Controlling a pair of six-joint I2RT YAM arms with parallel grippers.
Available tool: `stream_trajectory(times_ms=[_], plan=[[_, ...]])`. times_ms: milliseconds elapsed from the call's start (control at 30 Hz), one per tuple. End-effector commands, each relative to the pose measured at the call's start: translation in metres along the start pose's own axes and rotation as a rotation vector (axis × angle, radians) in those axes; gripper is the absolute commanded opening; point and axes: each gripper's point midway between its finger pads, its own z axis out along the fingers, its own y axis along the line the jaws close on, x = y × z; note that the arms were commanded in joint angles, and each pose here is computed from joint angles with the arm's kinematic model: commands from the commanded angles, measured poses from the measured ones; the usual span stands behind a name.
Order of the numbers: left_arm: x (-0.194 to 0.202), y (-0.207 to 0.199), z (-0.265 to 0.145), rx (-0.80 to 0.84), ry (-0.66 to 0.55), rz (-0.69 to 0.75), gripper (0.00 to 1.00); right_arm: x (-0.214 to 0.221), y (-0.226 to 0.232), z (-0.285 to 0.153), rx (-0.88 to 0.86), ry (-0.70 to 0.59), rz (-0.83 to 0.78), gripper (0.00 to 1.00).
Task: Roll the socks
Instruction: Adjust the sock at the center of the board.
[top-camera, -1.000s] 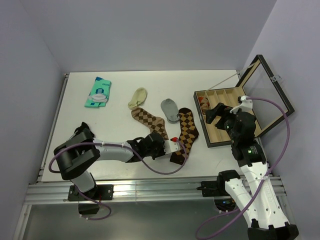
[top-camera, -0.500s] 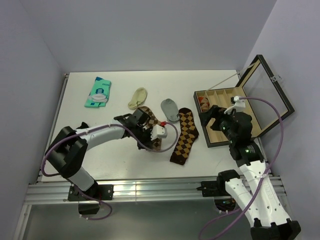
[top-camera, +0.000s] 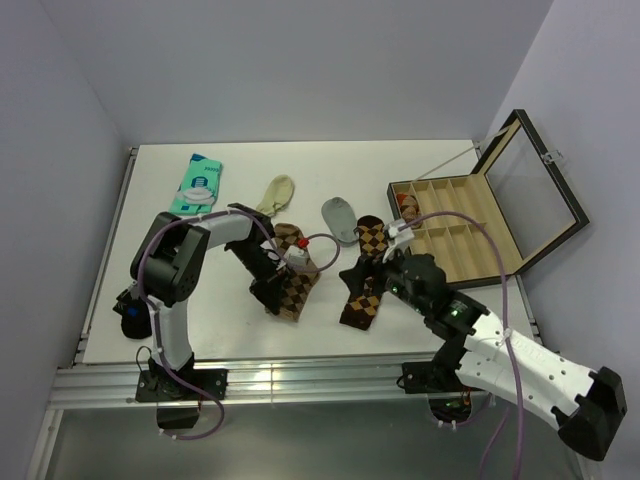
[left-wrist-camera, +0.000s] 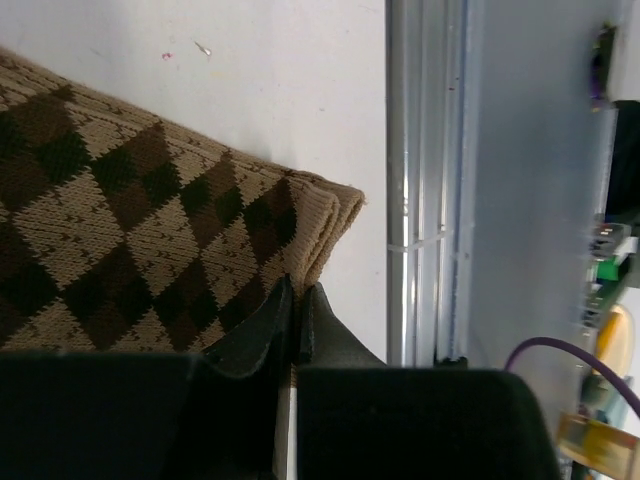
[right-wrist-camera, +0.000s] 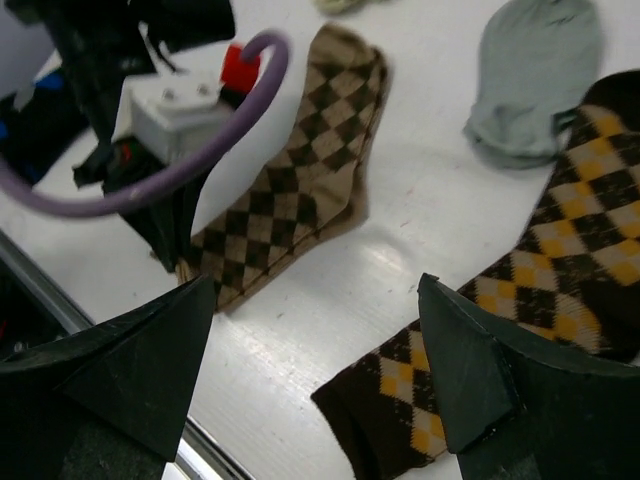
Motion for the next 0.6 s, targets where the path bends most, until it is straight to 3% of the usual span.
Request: stream_trajectory(times_ms=[0, 233, 567], plan=[[-0.012, -0.017, -0.002, 0.100, -0.061, -0.020, 0.00, -0.002, 0.027, 0.010, -0.069, -0.093, -0.023, 0.89], [-0.019, 0.010, 0.003, 0.032, -0.073, -0.116, 0.00, 0.049, 0.081, 0.033, -0.166, -0.018, -0.114, 0.85], [-0.010, 0.036, 0.009, -0.070, -0.043, -0.200, 0.00, 0.087, 0.106, 0.074, -0.219, 0.044, -0.172, 0.81]])
